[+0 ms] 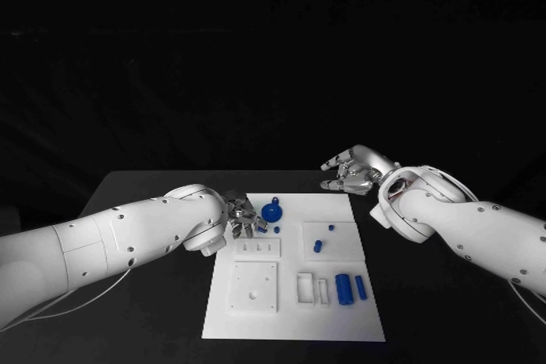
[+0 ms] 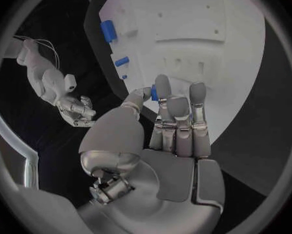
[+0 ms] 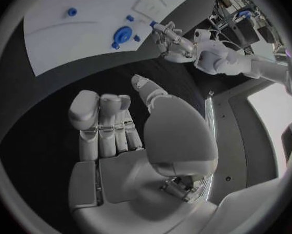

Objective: Assemble the parts on the task board

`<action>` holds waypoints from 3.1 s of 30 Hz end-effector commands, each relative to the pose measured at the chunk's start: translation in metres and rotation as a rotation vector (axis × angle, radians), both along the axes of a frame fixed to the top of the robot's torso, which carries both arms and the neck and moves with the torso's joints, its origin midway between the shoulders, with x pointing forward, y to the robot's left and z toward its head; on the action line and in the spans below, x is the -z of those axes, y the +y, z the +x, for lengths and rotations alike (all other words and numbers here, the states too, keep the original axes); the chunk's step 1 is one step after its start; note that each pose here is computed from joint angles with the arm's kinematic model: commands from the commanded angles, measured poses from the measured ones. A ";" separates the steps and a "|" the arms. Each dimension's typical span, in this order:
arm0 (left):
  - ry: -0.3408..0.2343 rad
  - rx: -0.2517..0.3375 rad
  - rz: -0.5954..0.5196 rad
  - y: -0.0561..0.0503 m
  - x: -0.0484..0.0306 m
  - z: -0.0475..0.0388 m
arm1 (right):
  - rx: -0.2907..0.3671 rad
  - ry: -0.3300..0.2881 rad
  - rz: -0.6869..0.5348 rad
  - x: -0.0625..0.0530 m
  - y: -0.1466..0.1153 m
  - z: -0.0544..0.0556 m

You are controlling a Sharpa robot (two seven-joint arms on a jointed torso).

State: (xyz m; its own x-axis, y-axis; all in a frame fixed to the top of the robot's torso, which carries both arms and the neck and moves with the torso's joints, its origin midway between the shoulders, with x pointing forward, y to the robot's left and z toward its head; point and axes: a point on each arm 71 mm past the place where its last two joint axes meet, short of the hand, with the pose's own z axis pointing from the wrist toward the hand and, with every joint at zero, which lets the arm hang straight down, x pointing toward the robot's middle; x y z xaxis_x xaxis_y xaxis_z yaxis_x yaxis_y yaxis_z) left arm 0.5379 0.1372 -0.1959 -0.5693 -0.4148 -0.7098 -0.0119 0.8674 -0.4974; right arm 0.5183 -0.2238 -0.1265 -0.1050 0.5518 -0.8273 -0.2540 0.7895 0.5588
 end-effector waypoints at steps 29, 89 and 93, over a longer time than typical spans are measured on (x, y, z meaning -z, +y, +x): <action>0.001 -0.004 0.121 -0.002 0.0328 -0.0115 | 0.092 -0.042 0.184 -0.017 -0.014 0.023; 0.067 0.002 0.149 0.005 0.0384 -0.0156 | 0.097 -0.016 0.174 -0.012 -0.013 0.028; 0.072 0.003 0.153 0.005 0.0388 -0.0152 | 0.097 -0.014 0.173 -0.012 -0.013 0.028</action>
State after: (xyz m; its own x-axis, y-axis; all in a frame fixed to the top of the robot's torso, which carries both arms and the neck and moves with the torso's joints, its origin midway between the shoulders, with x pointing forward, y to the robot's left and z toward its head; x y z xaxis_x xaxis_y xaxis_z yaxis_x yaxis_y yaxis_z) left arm 0.5236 0.1388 -0.2300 -0.6018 -0.3190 -0.7322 -0.0225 0.9232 -0.3838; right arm 0.5460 -0.2383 -0.1145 -0.0198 0.6974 -0.7164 -0.1865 0.7014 0.6879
